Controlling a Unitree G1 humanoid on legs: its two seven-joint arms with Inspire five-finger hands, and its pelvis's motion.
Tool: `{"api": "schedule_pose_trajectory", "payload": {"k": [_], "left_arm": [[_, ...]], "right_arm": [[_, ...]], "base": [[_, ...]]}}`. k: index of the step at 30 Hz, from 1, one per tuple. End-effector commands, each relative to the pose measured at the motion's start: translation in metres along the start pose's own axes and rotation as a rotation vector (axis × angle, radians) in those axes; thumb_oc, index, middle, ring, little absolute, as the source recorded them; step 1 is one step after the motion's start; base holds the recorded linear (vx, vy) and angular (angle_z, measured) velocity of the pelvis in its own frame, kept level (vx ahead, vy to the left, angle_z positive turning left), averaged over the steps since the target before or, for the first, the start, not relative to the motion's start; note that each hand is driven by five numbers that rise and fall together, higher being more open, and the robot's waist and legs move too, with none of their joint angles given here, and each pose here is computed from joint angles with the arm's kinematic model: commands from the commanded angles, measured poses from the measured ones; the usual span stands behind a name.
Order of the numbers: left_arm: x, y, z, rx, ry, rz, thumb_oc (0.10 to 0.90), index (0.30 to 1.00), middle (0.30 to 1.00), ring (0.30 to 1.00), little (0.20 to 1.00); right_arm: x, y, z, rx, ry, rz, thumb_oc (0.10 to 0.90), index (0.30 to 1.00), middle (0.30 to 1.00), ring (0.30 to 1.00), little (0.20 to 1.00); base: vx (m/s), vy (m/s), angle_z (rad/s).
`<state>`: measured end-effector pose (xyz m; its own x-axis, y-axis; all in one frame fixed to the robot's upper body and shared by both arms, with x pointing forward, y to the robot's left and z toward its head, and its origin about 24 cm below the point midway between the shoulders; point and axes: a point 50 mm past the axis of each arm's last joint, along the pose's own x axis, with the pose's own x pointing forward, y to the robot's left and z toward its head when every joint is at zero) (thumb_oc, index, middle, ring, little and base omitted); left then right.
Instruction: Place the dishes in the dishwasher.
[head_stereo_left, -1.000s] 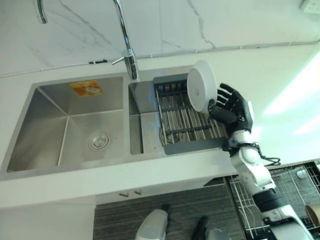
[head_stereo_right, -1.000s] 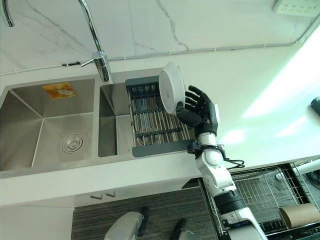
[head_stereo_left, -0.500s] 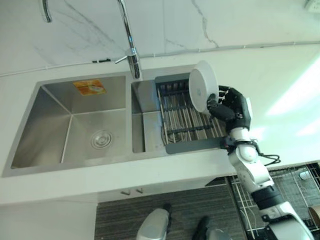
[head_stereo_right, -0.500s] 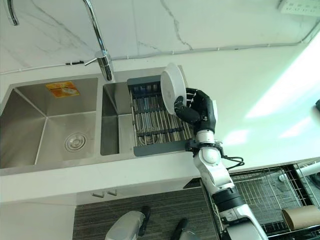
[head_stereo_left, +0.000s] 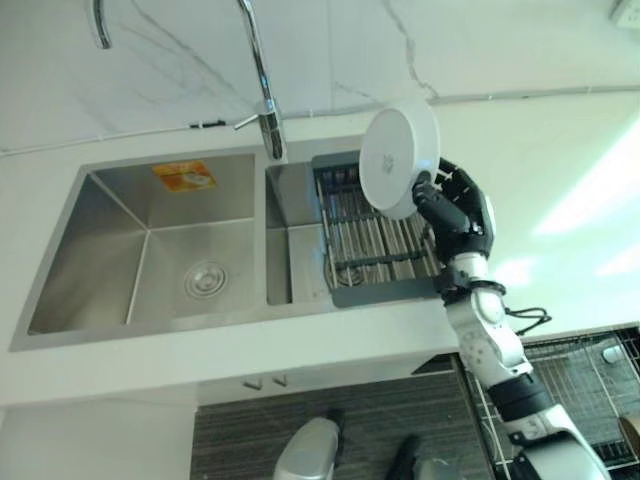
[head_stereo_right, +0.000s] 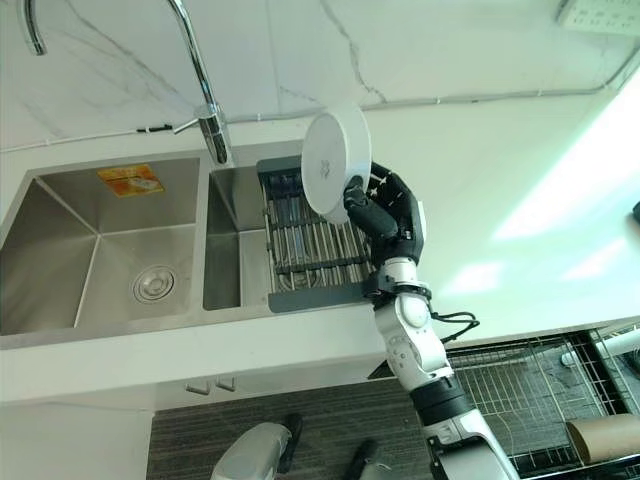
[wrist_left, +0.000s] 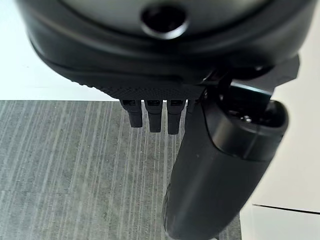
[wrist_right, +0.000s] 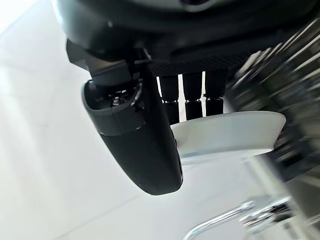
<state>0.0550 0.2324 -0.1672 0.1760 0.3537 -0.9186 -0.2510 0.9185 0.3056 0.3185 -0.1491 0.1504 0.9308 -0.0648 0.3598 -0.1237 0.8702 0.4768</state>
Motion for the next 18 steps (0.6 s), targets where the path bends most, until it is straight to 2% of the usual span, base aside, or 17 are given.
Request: {"api": "schedule_pose_trajectory", "payload": {"k": [1, 9, 14, 18], "left_arm": [[0.002, 0.033, -0.016, 0.084, 0.032, 0.099, 0.800, 0.900, 0.900, 0.900, 0.900], [0.002, 0.026, -0.008, 0.134, 0.008, 0.087, 0.800, 0.900, 0.900, 0.900, 0.900], [0.001, 0.017, -0.005, 0.157, 0.009, 0.068, 0.800, 0.900, 0.900, 0.900, 0.900], [0.000, 0.011, -0.006, 0.150, 0.007, 0.057, 0.800, 0.900, 0.900, 0.900, 0.900]], "right_arm": [[0.009, 0.050, 0.069, 0.210, -0.383, 0.235, 0.400, 0.300, 0.300, 0.300, 0.300], [-0.006, 0.050, 0.090, 0.370, -0.470, 0.261, 0.400, 0.300, 0.300, 0.300, 0.300], [-0.025, 0.023, 0.100, 0.462, -0.498, 0.212, 0.400, 0.300, 0.300, 0.300, 0.300], [-0.039, -0.001, 0.106, 0.447, -0.520, 0.161, 0.400, 0.300, 0.300, 0.300, 0.300]], "base": [[-0.08, -0.063, -0.16], [-0.09, -0.045, -0.23], [-0.10, -0.038, -0.45], [-0.07, -0.024, -0.67]]}}
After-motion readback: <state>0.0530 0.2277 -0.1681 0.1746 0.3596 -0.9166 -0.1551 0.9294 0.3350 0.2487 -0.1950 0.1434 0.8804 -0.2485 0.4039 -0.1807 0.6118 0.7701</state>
